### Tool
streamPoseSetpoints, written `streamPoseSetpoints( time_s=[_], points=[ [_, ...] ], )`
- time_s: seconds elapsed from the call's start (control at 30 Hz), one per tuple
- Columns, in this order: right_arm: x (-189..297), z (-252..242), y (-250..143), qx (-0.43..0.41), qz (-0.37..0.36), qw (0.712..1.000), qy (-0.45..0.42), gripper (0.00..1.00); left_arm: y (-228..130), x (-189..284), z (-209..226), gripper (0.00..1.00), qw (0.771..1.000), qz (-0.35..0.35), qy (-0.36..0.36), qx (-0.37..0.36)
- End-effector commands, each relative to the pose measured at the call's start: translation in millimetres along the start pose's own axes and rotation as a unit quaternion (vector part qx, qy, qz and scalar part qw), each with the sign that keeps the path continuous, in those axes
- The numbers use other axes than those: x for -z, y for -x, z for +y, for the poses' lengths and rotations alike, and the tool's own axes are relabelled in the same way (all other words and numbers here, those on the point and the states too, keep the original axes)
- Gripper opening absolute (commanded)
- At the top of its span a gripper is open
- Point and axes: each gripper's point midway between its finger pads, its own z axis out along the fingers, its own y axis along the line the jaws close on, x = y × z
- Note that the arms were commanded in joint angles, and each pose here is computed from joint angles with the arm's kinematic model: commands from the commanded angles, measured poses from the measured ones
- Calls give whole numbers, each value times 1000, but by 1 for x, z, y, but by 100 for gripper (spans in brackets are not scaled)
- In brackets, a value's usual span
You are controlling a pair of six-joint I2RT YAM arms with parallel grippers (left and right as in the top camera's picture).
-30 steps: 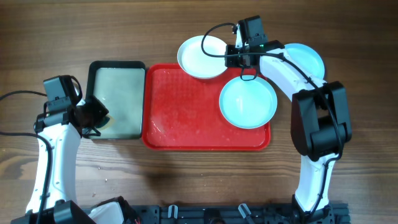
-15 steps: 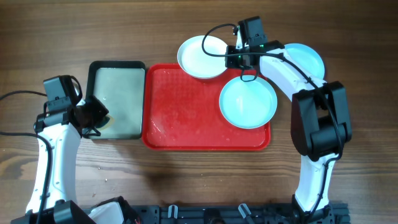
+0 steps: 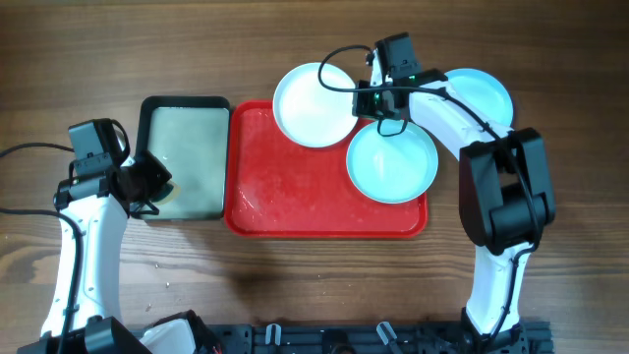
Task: Clean dirty plates on tray and stack at the side
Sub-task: 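Grip the white plate rim with the right gripper and tilt it, then move the sponge with the left gripper onto the held white plate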
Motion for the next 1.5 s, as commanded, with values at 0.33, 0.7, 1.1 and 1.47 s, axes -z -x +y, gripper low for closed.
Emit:
streamPoseSetpoints(
  time_s=[0.33,0.7,1.1,1.47],
  points=[
    [6,59,-87,13,132,991,13,16,-1,-2,0,4,1000,0,1,-8],
    [40,70,-45,162,45,986,2,35,-1,-2,0,4,1000,1,1,-8],
    [-14,54,-56,165,66,984,-6,32,-2,-2,0,4,1000,1,1,-8],
    [-13,46,-58,163,72,984,-27,7,-2,-2,0,4,1000,1,1,-8]
  ],
)
